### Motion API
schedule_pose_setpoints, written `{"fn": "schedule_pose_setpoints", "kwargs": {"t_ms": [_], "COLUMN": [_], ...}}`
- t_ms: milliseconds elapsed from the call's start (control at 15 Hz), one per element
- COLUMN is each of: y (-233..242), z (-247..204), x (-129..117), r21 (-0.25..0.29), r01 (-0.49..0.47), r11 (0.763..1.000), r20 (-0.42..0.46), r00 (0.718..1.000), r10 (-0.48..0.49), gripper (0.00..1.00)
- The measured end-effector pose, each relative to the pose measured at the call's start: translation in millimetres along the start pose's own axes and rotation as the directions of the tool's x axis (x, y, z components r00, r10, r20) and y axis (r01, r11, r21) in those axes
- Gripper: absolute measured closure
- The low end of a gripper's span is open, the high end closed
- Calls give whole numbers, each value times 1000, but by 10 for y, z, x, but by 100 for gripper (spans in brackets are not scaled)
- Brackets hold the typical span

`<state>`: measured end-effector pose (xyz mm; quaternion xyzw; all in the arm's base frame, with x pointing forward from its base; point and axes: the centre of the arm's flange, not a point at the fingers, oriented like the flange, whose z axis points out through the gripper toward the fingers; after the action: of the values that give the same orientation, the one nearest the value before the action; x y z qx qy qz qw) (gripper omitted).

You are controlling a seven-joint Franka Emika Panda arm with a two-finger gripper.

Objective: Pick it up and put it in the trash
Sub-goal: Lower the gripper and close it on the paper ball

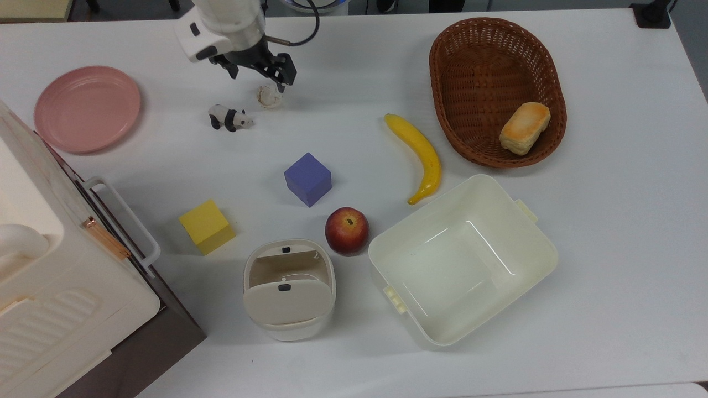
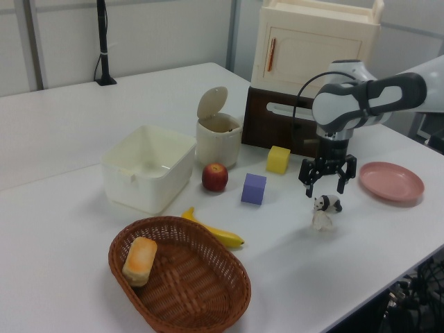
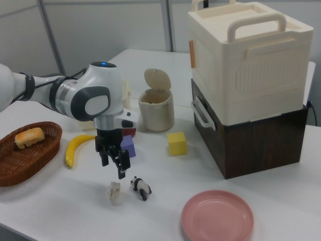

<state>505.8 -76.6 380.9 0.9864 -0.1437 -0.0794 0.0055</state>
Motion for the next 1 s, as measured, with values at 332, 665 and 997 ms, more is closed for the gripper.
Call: {"fn": "schedule_pose_setpoints", "kwargs": {"t_ms": [332, 665, 997], "y": [-79, -113, -23], "z": [176, 316, 323], "x": [37, 81, 97], "r21": [-36, -52, -44], "r01": [18, 29, 14], "r11": [999, 998, 999], "r20": [13, 20, 23], "r00": [1000, 999, 1000], "r10": [-18, -28, -13], "gripper": [0, 0, 0]}}
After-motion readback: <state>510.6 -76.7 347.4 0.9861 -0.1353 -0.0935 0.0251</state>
